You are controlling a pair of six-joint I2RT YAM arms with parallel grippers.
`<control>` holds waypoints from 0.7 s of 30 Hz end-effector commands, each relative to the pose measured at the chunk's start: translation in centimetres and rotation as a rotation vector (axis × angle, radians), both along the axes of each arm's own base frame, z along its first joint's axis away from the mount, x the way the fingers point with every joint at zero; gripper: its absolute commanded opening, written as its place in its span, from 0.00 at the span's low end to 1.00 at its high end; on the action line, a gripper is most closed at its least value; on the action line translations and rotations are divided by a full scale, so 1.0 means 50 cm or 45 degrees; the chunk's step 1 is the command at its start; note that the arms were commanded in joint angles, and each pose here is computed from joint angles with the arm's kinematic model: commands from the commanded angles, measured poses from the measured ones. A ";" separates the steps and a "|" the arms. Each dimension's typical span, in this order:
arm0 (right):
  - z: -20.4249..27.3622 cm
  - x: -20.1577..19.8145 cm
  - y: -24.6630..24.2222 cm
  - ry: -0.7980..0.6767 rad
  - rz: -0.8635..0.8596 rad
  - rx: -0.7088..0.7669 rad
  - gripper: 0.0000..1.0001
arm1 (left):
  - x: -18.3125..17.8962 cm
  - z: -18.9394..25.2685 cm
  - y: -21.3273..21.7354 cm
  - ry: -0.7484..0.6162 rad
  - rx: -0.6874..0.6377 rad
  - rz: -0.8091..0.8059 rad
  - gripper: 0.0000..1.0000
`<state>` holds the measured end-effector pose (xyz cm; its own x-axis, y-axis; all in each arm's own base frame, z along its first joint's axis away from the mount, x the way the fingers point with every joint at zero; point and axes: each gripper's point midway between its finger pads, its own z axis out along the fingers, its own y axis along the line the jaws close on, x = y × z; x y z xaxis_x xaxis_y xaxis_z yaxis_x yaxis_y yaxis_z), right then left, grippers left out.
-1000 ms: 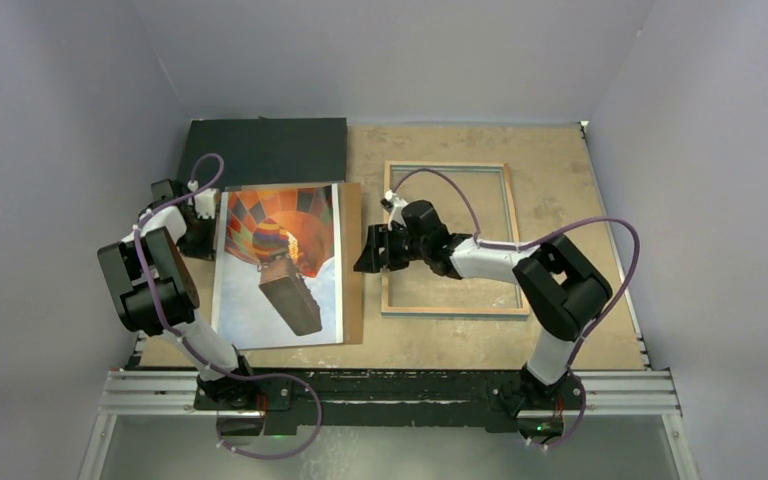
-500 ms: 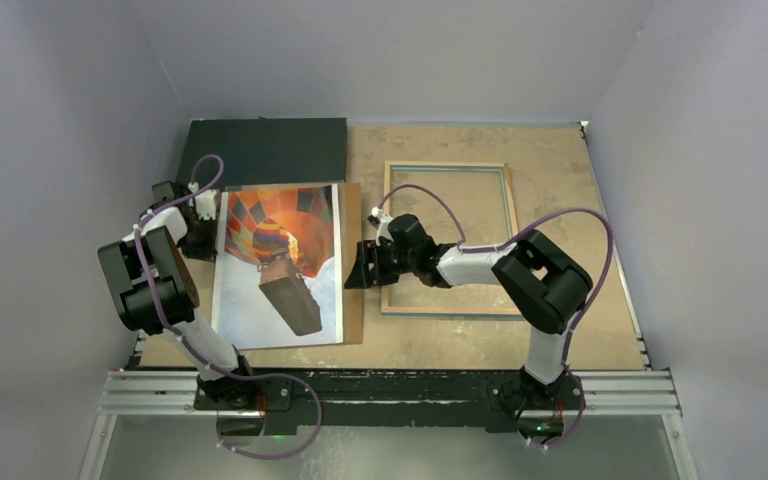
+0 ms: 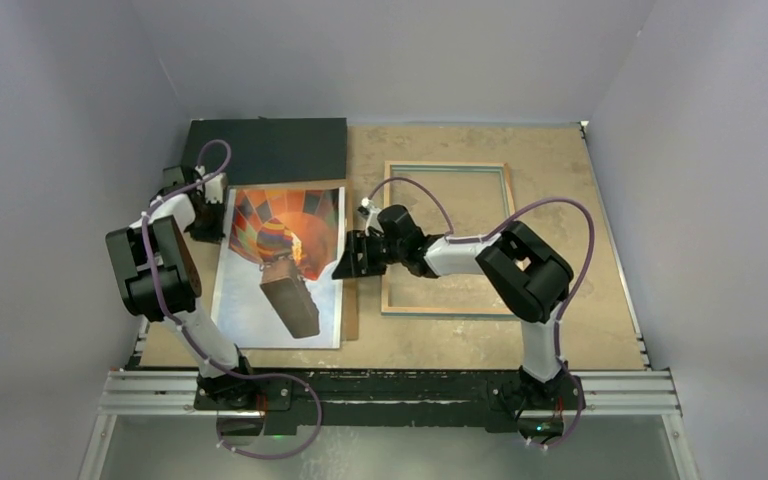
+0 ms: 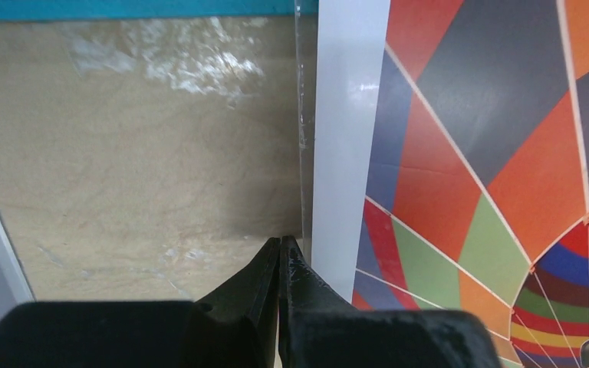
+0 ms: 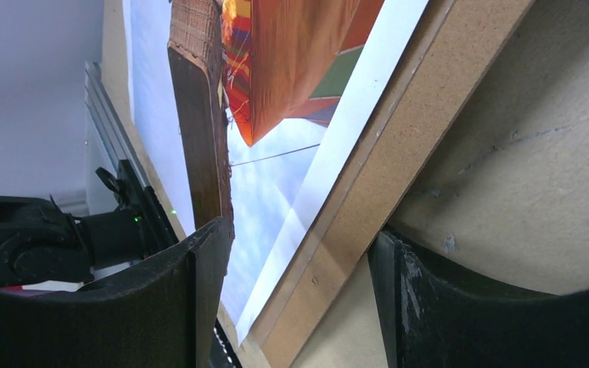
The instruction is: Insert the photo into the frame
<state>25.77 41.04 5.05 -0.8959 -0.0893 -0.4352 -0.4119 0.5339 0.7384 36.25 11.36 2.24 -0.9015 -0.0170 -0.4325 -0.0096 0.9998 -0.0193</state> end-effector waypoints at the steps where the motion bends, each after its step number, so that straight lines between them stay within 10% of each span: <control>1: 0.075 0.023 0.051 -0.029 0.031 0.163 0.68 | 0.050 0.030 0.004 -0.086 -0.001 0.029 0.00; 10: 0.094 0.103 -0.035 -0.061 -0.135 0.031 0.98 | 0.059 0.049 0.010 -0.112 0.016 0.035 0.00; 21: 0.136 0.190 -0.036 -0.115 -0.193 0.148 0.91 | 0.030 0.042 -0.008 -0.094 -0.003 0.020 0.00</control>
<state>35.44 37.18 10.01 -0.8691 0.1081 -0.4827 -0.3442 0.5685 0.7472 37.61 11.74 3.11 -0.8859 -0.0345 -0.4627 -0.0344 0.9994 -0.0086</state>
